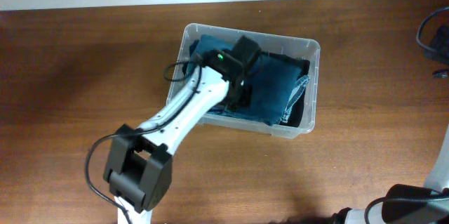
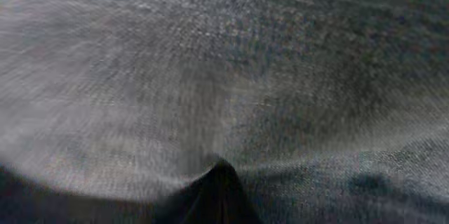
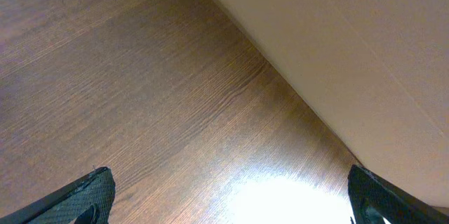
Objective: Pack container
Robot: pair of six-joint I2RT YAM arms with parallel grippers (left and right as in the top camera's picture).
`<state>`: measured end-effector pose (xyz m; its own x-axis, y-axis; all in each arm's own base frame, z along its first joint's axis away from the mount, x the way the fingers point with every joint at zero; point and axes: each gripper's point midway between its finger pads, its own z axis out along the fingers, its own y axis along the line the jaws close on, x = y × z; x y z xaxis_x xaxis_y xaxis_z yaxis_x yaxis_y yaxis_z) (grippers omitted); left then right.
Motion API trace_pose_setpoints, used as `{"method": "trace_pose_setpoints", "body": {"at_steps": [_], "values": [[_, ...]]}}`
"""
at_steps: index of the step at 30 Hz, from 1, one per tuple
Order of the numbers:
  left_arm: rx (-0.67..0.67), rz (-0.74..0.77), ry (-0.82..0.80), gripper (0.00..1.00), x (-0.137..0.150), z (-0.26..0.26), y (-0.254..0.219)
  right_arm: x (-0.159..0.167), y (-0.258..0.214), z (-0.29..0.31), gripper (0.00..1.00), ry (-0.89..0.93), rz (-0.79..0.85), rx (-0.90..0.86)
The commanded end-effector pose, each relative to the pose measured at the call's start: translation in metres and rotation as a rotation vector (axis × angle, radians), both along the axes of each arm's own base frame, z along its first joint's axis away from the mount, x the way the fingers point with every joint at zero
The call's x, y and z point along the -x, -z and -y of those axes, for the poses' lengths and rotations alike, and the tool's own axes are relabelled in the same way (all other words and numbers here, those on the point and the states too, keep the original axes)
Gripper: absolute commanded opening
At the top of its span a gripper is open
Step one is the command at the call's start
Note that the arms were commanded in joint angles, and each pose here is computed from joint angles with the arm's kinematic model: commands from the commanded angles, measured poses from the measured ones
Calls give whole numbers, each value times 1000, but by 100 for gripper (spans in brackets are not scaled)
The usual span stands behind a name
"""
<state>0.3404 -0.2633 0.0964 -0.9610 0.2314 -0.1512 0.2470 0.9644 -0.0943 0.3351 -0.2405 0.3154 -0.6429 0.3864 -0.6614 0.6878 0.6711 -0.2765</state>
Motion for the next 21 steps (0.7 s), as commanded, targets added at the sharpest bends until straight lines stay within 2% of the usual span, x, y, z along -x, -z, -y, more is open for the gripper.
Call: {"method": "trace_pose_setpoints", "body": {"at_steps": [1, 7, 17, 21], "values": [[-17, -43, -6, 0, 6, -1, 44, 1, -3, 2, 99, 19, 11, 7], [19, 4, -10, 0, -5, 6, 38, 1, -3, 2, 99, 19, 12, 7], [152, 190, -10, 0, -27, 21, -85, 1, -3, 2, 99, 19, 12, 7], [203, 244, -3, 0, -27, 29, -110, 1, -3, 2, 98, 19, 12, 7]]}}
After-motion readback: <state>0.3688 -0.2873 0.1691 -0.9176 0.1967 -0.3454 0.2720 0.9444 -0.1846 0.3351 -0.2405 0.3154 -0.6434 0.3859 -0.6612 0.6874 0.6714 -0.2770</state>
